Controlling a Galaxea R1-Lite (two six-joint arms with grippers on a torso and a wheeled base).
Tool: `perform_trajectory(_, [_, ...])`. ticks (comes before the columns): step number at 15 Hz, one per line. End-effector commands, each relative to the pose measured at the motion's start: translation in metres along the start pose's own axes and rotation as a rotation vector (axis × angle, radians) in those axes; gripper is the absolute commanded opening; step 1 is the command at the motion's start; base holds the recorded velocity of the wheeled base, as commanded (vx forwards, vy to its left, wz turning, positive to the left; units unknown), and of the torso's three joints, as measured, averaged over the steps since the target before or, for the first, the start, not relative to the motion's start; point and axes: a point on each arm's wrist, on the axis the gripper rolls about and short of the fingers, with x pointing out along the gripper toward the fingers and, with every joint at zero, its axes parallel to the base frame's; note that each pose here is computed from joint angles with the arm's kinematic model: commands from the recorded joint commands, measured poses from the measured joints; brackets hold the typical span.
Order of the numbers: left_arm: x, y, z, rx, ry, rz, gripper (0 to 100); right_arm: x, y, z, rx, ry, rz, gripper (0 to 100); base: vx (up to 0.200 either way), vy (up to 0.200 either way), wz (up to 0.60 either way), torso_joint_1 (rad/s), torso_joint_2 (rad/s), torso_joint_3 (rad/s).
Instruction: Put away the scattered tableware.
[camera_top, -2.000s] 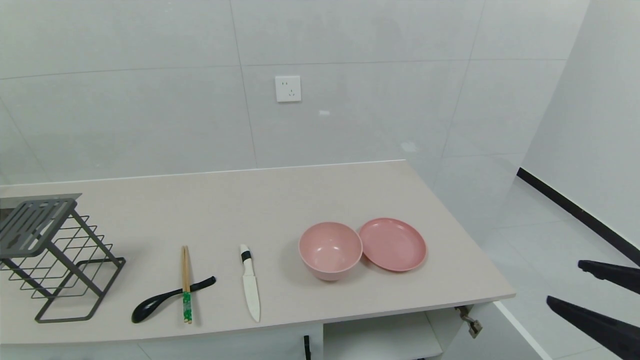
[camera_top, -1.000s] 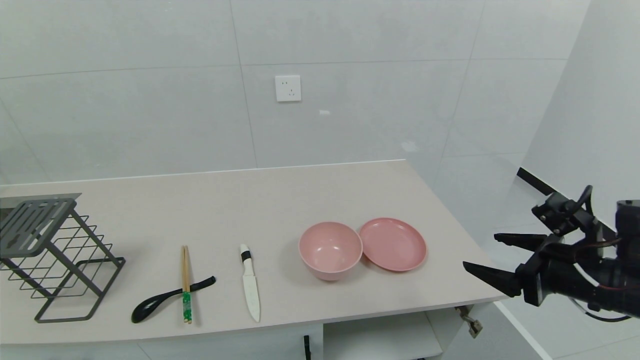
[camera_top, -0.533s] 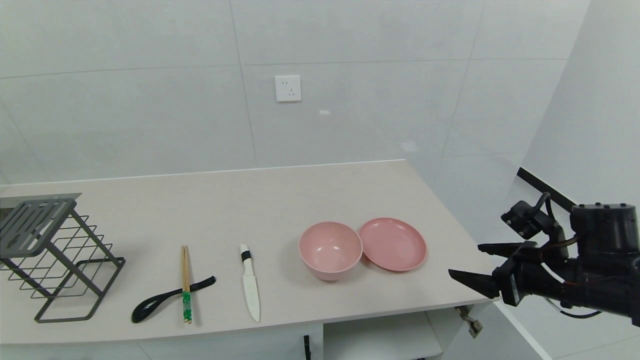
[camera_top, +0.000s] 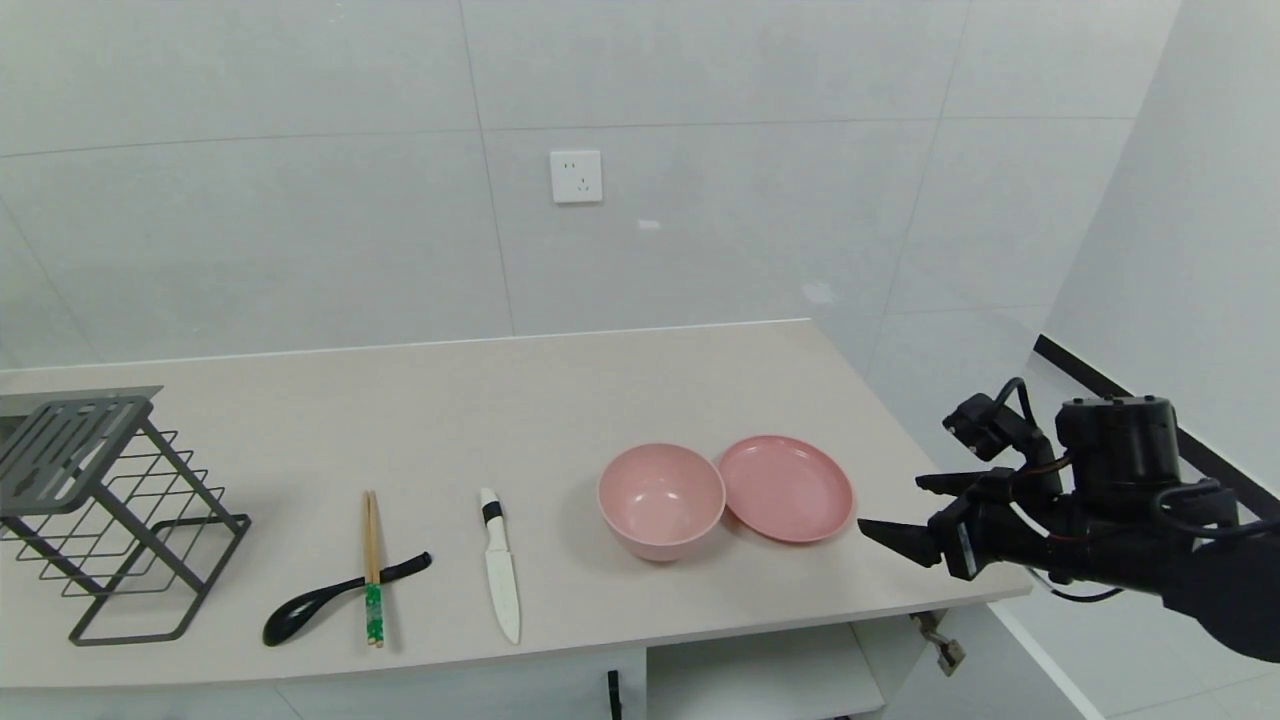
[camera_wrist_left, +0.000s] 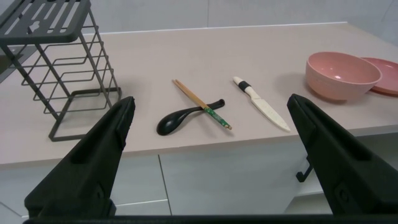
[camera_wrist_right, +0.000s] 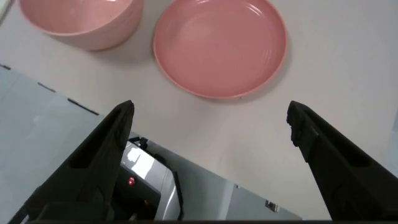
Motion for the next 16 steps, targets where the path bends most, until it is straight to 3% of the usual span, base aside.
perform_trajectory(1, [0.0,0.0,0.0,0.0,0.001,0.0,100,0.016,-0.004,-0.002,0.038,0.016,-0.003,100,0.0,0.0,0.0,0.0,0.0,0.0])
perform_trajectory(8, [0.0,0.0,0.0,0.0,0.001,0.0,100,0.072,-0.027,0.002,0.078,-0.036,-0.075,100,0.0,0.0,0.0,0.0,0.0,0.0])
perform_trajectory(16, [0.0,0.0,0.0,0.0,0.001,0.0,100,0.107,-0.038,-0.01,0.08,-0.035,-0.077,100,0.0,0.0,0.0,0.0,0.0,0.0])
